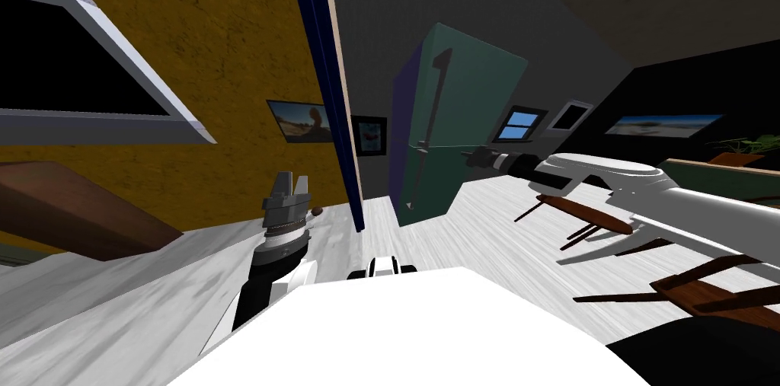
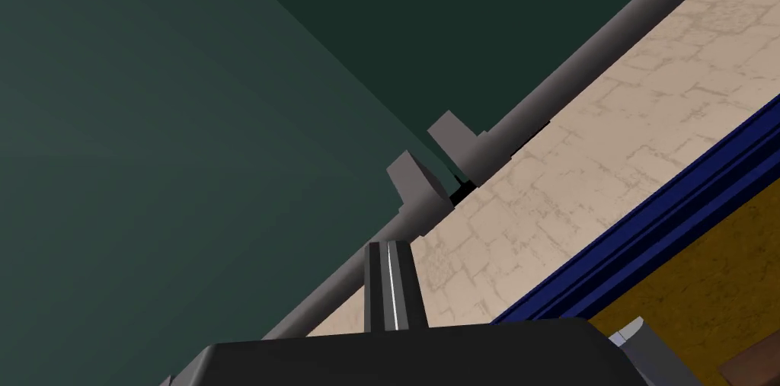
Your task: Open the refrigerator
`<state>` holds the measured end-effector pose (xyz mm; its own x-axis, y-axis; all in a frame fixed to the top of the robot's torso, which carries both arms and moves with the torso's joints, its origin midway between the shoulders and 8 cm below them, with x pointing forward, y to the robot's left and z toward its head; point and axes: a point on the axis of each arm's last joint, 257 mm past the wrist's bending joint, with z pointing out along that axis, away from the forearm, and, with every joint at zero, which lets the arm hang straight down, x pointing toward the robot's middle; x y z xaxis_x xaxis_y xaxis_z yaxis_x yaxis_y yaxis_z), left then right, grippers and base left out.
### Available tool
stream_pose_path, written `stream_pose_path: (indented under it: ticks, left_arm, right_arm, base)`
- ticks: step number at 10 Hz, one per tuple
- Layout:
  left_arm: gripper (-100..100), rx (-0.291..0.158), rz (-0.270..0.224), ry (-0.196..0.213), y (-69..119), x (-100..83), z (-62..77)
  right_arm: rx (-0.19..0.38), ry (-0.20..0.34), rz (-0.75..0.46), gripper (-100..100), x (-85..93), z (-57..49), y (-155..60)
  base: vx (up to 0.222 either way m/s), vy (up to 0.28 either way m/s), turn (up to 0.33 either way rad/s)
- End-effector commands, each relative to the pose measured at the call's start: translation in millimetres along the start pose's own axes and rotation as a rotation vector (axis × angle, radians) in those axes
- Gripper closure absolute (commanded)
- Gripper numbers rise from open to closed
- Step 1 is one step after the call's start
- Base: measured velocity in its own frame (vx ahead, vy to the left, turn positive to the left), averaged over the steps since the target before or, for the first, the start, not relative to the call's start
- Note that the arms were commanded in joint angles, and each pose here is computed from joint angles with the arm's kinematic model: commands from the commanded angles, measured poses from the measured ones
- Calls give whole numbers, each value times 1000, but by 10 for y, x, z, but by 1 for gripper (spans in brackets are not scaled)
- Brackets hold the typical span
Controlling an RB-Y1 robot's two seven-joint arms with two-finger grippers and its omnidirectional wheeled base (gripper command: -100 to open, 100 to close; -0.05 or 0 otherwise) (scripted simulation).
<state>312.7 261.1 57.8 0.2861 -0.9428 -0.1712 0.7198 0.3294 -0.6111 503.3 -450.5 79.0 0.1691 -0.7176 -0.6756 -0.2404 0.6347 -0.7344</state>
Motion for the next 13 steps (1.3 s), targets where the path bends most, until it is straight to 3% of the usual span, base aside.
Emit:
stream_pose_path:
  ticks: [1,3,4,5,13]
  left_arm:
    - [0,0,0,0,1,0,-1]
    - [0,0,0,0,0,0,0]
    - [0,0,0,0,0,0,0]
    - [0,0,0,0,0,0,-1]
    - [0,0,-1,-1,-1,0,-1]
  right_arm:
    - [-48,-48,-5,100,-230,28,186]
    - [-101,-106,-10,100,-464,38,392]
    - [-84,-87,-8,100,-416,52,316]
    - [-59,-61,-8,-100,-314,52,219]
    - [62,60,-3,-100,163,-30,-256]
  base:
    - [-79,-225,-11]
    - [-164,-272,7]
    - [-75,-131,12]
    - [52,108,25]
    - [136,217,18]
